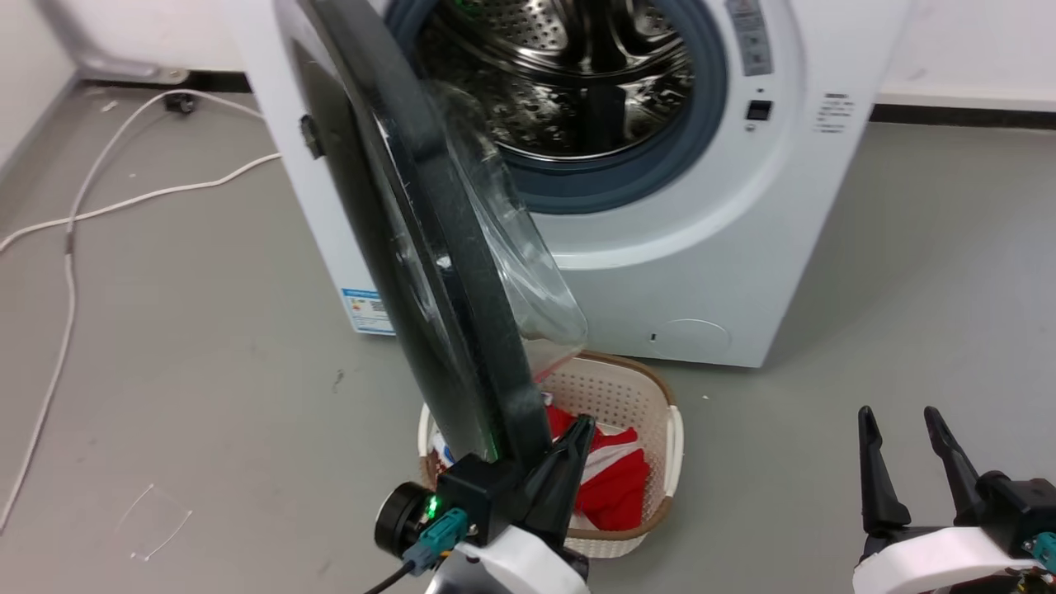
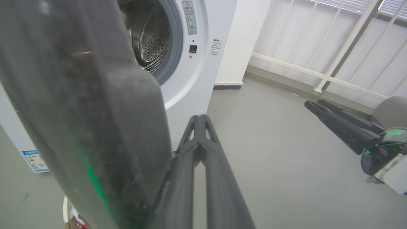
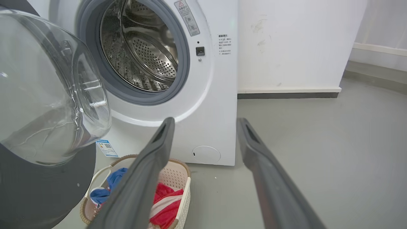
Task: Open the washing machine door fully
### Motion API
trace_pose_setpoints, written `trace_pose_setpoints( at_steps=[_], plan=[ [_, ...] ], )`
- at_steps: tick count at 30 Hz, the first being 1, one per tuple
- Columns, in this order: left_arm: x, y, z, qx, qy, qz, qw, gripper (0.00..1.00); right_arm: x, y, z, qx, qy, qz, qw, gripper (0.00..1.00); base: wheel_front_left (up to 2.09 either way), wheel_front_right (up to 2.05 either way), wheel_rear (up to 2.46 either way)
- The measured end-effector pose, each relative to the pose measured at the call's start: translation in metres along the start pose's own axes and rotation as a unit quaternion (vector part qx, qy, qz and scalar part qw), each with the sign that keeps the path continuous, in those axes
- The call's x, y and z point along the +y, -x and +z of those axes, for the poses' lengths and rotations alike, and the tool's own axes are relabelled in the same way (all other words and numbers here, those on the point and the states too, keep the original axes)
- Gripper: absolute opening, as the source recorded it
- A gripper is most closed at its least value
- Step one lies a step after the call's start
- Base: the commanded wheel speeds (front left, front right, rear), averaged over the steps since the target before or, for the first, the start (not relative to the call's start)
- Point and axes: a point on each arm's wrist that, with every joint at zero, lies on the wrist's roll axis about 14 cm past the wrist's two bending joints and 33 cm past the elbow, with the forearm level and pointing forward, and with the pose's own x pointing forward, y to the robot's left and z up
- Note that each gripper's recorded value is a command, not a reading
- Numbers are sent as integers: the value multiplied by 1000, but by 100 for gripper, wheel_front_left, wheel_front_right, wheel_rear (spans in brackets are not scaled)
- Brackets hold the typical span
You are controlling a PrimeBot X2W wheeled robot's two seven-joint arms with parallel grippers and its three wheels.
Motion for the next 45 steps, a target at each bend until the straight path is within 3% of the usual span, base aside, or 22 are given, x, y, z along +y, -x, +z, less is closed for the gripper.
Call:
trace_pose_setpoints(
  at_steps=[7,13,27,34,45],
  plan=[
    [31,33,16,-25,5,75,997,0,29,-17,-2,4,1,45,999,100,0,0,0],
    [73,63,35,-60,-1,169,984,0,55,-35,-3,5,4,84,996,100,0,0,0],
    [205,151,62,-97,-42,401,910,0,98,-64,-12,16,11,145,989,100,0,0,0],
    [255,174,72,-95,-61,449,886,0,91,-74,-10,14,20,136,990,100,0,0,0],
    [317,190,90,-86,-84,476,871,0,79,-77,-18,29,32,120,992,100,0,0,0]
  ],
)
